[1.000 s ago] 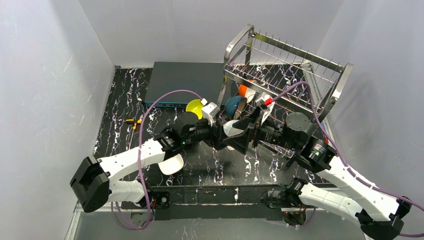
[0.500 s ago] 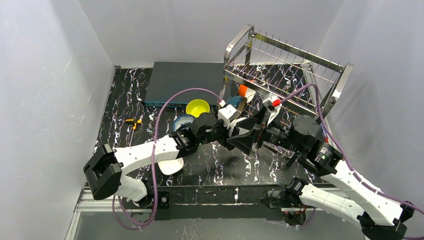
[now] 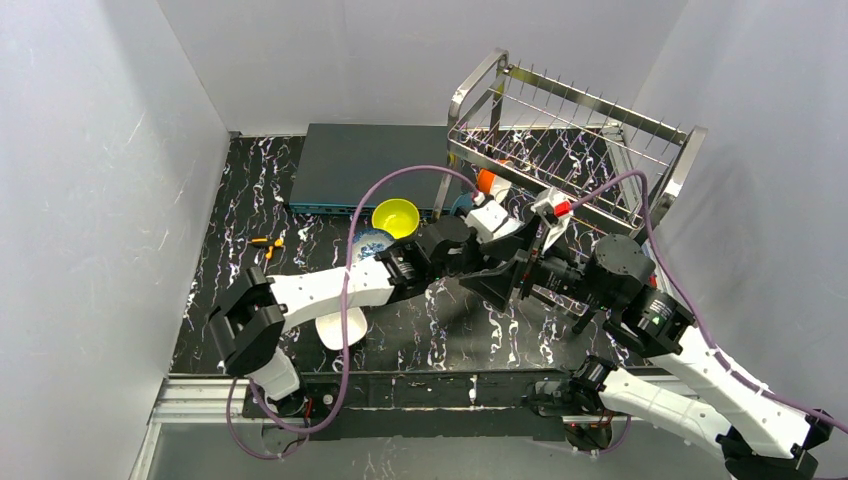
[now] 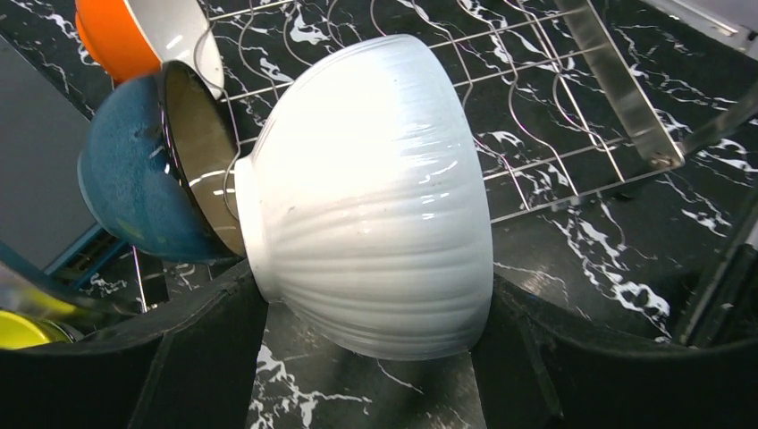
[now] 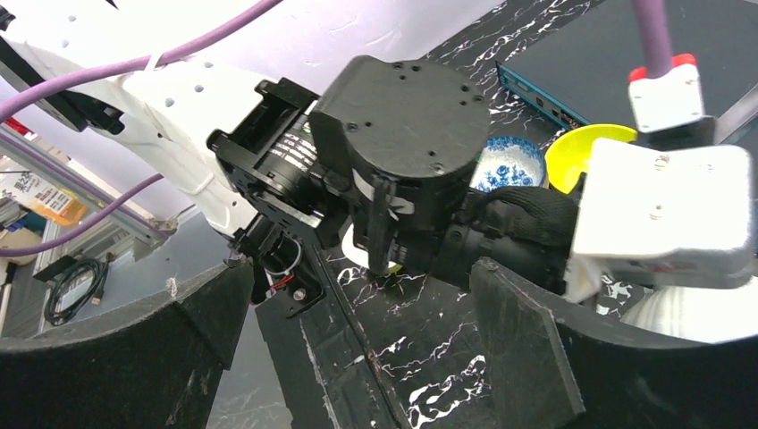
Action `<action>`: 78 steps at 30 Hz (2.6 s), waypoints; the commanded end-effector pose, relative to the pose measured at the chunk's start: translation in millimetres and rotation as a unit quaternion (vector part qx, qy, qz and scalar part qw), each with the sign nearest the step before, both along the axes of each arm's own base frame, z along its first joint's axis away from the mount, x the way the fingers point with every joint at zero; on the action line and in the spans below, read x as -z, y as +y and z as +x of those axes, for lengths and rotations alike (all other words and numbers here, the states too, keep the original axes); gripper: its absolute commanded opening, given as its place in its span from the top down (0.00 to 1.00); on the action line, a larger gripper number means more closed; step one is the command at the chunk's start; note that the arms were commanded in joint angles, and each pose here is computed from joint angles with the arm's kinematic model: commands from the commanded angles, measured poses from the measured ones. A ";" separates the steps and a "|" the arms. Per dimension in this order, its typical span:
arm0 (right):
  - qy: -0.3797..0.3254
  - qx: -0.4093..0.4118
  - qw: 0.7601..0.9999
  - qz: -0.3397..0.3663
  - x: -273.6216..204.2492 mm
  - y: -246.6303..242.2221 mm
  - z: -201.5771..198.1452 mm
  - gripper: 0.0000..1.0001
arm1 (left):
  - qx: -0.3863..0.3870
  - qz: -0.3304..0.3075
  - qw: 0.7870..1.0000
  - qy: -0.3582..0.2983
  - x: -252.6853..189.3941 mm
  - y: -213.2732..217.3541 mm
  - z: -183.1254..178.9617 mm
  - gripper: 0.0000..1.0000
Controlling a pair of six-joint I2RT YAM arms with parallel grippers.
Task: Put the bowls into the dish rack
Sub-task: Place the bowl in the dish rack.
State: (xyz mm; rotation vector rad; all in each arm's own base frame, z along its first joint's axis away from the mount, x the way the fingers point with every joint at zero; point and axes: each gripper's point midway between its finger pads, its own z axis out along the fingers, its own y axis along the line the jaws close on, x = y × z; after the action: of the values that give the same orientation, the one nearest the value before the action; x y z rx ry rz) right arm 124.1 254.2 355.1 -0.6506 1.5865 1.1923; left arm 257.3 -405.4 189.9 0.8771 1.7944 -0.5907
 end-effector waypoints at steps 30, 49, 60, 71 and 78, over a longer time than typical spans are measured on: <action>-0.030 0.034 0.999 -0.020 -7.8 -25.7 -1.7 0.01 | -0.063 0.127 0.984 -0.104 -3.7 -45.3 59.2 1.00; -0.026 0.037 0.999 -0.027 -6.0 -28.5 -2.6 0.01 | -0.086 0.196 0.970 -0.113 31.0 -41.5 74.4 1.00; -0.024 0.037 0.999 -0.032 -5.2 -28.1 -2.0 0.01 | -0.088 0.211 0.970 -0.078 60.4 -41.6 74.6 1.00; -0.019 0.031 0.999 -0.029 -4.9 -24.4 -2.0 0.01 | -0.099 0.201 0.972 -0.064 55.9 -35.5 73.1 0.79; -0.020 0.026 0.999 -0.028 -6.5 -22.6 -3.0 0.01 | -0.114 0.192 0.973 -0.058 46.8 -28.6 71.1 0.34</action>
State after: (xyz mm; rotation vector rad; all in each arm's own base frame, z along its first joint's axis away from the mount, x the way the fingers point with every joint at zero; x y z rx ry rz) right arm 134.3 221.6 311.5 -0.6320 1.7687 0.9687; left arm 322.5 -448.8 122.7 1.0179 1.8607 -0.0525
